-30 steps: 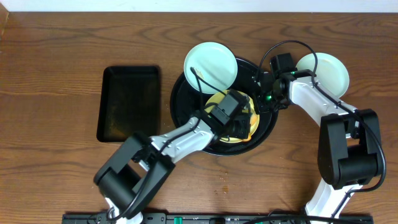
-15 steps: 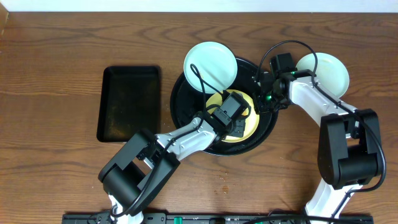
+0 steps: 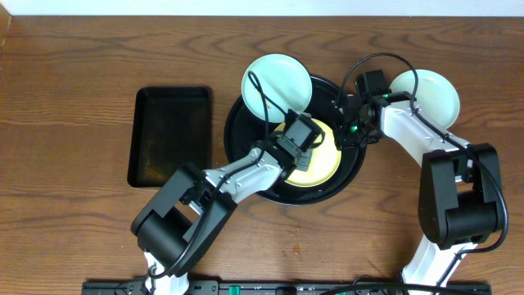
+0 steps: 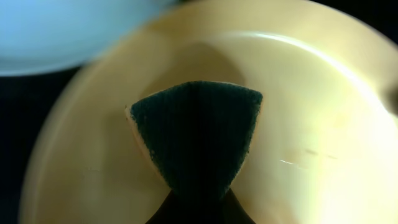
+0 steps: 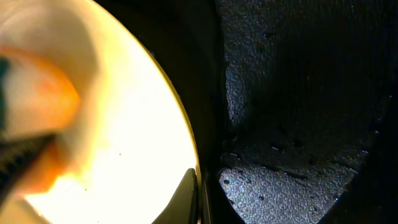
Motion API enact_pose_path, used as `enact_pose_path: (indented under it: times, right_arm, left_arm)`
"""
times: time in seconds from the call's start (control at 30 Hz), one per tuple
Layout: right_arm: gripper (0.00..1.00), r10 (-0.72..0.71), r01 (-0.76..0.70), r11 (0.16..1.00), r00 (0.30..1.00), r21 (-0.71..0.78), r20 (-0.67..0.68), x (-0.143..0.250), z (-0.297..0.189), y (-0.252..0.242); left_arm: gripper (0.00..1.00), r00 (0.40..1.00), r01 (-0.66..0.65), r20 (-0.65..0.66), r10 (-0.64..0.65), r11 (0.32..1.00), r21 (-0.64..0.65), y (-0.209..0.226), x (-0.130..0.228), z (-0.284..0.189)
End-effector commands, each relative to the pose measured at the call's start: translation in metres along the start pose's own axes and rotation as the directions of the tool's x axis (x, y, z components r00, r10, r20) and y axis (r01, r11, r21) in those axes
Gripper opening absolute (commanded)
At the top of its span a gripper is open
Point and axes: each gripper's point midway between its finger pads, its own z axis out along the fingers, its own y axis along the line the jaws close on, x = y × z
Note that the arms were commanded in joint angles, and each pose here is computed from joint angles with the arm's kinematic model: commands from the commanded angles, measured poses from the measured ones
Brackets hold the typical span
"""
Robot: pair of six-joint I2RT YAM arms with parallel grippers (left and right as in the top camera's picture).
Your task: Clean dirty plates on tray and stack at the side
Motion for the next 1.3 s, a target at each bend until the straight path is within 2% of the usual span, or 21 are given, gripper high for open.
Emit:
enact_pose_path:
  times: [0.0,0.1,0.17,0.3,0.4,0.6,0.67,0.93,1.07,1.1,1.13,1.27]
  right_arm:
    - [0.01,0.003,-0.003,1.000,1.000,0.000,-0.020,0.003,0.008,-0.003]
    - [0.01,0.003,-0.003,1.000,1.000,0.000,-0.020,0.003,0.008,-0.003]
    - [0.01,0.003,-0.003,1.000,1.000,0.000,-0.020,0.003,0.008,-0.003]
    - [0.01,0.003,-0.003,1.000,1.000,0.000,-0.020,0.003,0.008,-0.003]
    - [0.01,0.003,-0.003,1.000,1.000,0.000,-0.020,0.003,0.008,-0.003]
    - [0.01,0.003,-0.003,1.000,1.000,0.000,-0.020,0.003,0.008,-0.003]
    - [0.01,0.003,-0.003,1.000,1.000,0.000,-0.020,0.003,0.008,-0.003]
    - [0.01,0.002,-0.002,1.000,1.000,0.000,-0.016,0.002,0.008,-0.003]
    - [0.01,0.002,-0.002,1.000,1.000,0.001,-0.016,0.002,0.008,-0.003]
    - [0.04,0.002,-0.002,1.000,1.000,0.001,-0.016,0.002,0.008,-0.003]
    - [0.13,0.001,-0.001,1.000,1.000,0.001,-0.014,0.002,0.008,-0.003]
    - [0.36,-0.003,0.003,1.000,1.000,0.000,-0.001,0.001,0.012,-0.004]
  left_arm:
    - [0.07,0.998,-0.049,-0.053,0.039,0.982,-0.184,0.051,0.015,0.014]
    - [0.07,0.996,-0.076,-0.053,0.067,0.976,-0.203,0.059,0.011,0.010]
    - [0.07,0.998,-0.061,0.009,0.065,0.972,-0.228,0.061,-0.008,-0.003]
    - [0.08,0.986,-0.003,0.165,0.031,0.986,-0.169,0.044,-0.051,-0.034]
    - [0.08,0.972,0.061,0.232,-0.038,0.994,-0.091,0.027,-0.065,-0.045]
    - [0.07,0.985,0.039,0.165,-0.054,0.995,0.093,-0.017,-0.049,-0.023]
    - [0.07,0.988,0.043,0.147,-0.057,0.995,0.094,-0.019,-0.042,-0.015]
    - [0.07,1.000,0.019,-0.021,-0.019,1.000,-0.013,0.003,0.004,0.001]
    - [0.07,1.000,0.001,-0.005,-0.002,0.988,-0.155,0.030,0.003,-0.008]
    - [0.07,1.000,0.000,0.009,0.001,0.989,-0.151,0.030,-0.002,-0.014]
    - [0.07,0.999,0.010,0.038,-0.005,0.990,-0.140,0.027,-0.012,-0.024]
    - [0.07,0.981,0.053,0.191,-0.041,0.997,-0.060,0.016,-0.056,-0.083]
